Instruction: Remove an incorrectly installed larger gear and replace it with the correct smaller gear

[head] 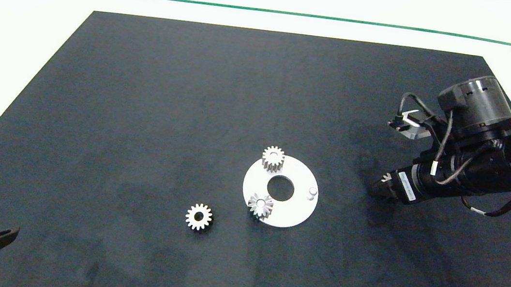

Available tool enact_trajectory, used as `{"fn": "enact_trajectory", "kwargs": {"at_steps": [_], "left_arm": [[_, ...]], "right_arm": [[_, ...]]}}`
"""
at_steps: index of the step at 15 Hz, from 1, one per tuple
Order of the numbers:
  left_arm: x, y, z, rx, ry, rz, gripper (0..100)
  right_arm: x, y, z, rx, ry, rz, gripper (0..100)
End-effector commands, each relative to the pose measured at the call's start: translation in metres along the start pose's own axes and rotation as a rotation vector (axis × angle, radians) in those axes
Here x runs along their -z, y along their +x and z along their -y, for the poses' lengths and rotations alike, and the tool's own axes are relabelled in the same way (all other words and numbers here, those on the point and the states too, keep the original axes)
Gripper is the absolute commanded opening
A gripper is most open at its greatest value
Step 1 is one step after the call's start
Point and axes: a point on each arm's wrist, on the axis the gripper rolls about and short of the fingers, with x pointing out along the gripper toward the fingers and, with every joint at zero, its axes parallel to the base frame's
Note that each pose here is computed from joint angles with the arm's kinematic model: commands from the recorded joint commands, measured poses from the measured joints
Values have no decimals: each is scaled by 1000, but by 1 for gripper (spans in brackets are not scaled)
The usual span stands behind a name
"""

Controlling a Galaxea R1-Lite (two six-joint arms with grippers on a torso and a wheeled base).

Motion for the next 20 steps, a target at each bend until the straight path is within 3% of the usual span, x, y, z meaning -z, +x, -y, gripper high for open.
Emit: {"fn": "enact_trajectory", "kwargs": {"at_steps": [1, 4, 8, 10, 14, 20], "left_arm": [[0, -1, 3, 39, 21, 9, 100], [2, 0, 10, 138, 81, 20, 100], [5, 22, 21, 213, 129, -68, 100], [-1, 35, 30, 281, 151, -68, 100], [-9, 65, 46, 336, 174, -45, 100], [-16, 89, 71, 413, 227, -17, 100]], "right_arm": [[6, -20, 1, -2, 1, 39, 100], [23, -59, -3, -17, -7, 123, 100], [45, -119, 3, -3, 34, 262, 100], [52, -140, 7, 3, 41, 317, 100], [65, -167, 11, 14, 56, 385, 100], [74, -182, 14, 19, 60, 412, 100]]}}
